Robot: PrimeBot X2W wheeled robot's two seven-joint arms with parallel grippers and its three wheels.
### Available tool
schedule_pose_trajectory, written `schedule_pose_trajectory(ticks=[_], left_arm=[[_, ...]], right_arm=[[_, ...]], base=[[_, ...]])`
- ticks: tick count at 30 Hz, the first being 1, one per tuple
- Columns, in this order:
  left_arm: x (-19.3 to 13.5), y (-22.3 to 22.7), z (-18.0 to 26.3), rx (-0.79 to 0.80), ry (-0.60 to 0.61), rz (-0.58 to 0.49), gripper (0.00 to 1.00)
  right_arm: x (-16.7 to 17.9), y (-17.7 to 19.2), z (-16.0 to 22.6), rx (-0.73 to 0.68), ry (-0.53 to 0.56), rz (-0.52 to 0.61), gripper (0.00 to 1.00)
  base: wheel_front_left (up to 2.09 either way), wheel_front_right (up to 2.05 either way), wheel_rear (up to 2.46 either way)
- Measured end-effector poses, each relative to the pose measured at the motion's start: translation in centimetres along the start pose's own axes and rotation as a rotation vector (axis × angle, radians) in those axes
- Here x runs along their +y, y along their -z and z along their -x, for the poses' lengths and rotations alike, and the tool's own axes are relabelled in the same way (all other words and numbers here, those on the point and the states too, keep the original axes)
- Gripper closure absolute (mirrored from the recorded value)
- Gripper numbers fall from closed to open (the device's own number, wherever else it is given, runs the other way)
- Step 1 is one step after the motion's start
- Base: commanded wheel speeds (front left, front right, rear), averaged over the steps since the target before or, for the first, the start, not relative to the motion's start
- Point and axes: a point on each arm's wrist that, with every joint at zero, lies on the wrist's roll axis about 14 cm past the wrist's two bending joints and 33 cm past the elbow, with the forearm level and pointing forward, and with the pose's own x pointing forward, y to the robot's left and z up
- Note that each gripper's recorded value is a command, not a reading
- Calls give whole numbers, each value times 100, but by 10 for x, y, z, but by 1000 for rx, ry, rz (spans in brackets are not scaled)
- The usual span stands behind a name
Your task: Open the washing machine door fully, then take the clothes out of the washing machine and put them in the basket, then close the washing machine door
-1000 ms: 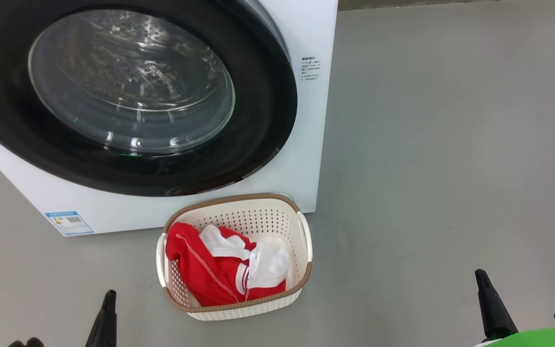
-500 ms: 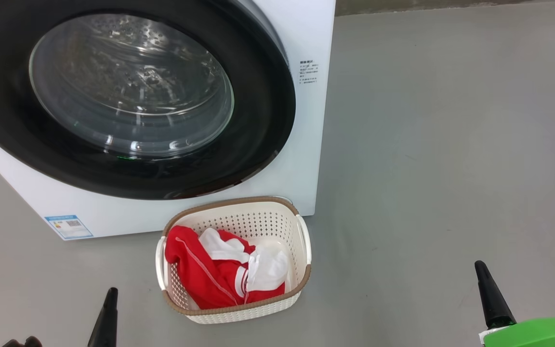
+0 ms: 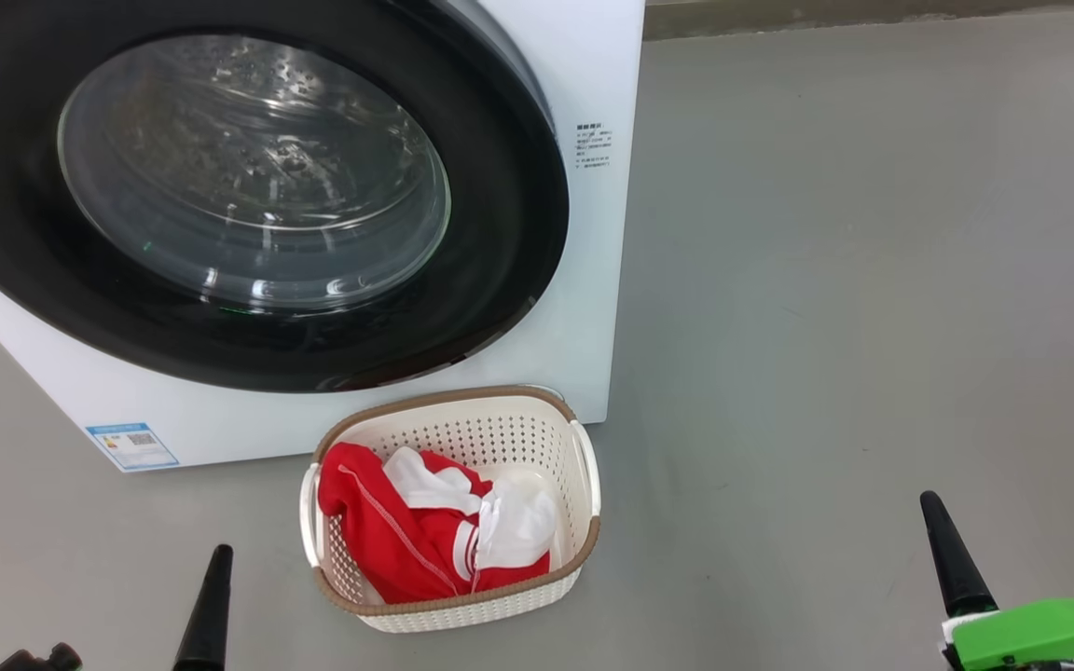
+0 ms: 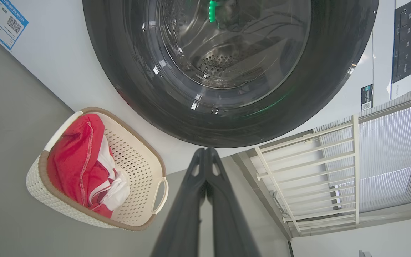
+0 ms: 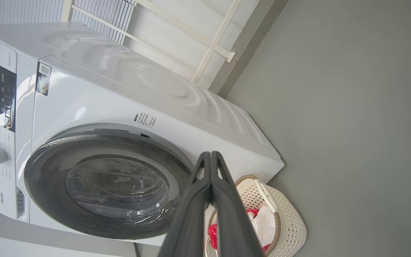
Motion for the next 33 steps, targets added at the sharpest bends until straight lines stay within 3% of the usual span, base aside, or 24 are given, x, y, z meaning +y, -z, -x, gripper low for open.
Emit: schedule_pose_trajectory(ticks=[33], left_arm=[[-22, 5, -8, 44, 61, 336, 100]], right_arm=[[28, -10, -14, 16, -80, -325, 100]], base=[[0, 0, 0]])
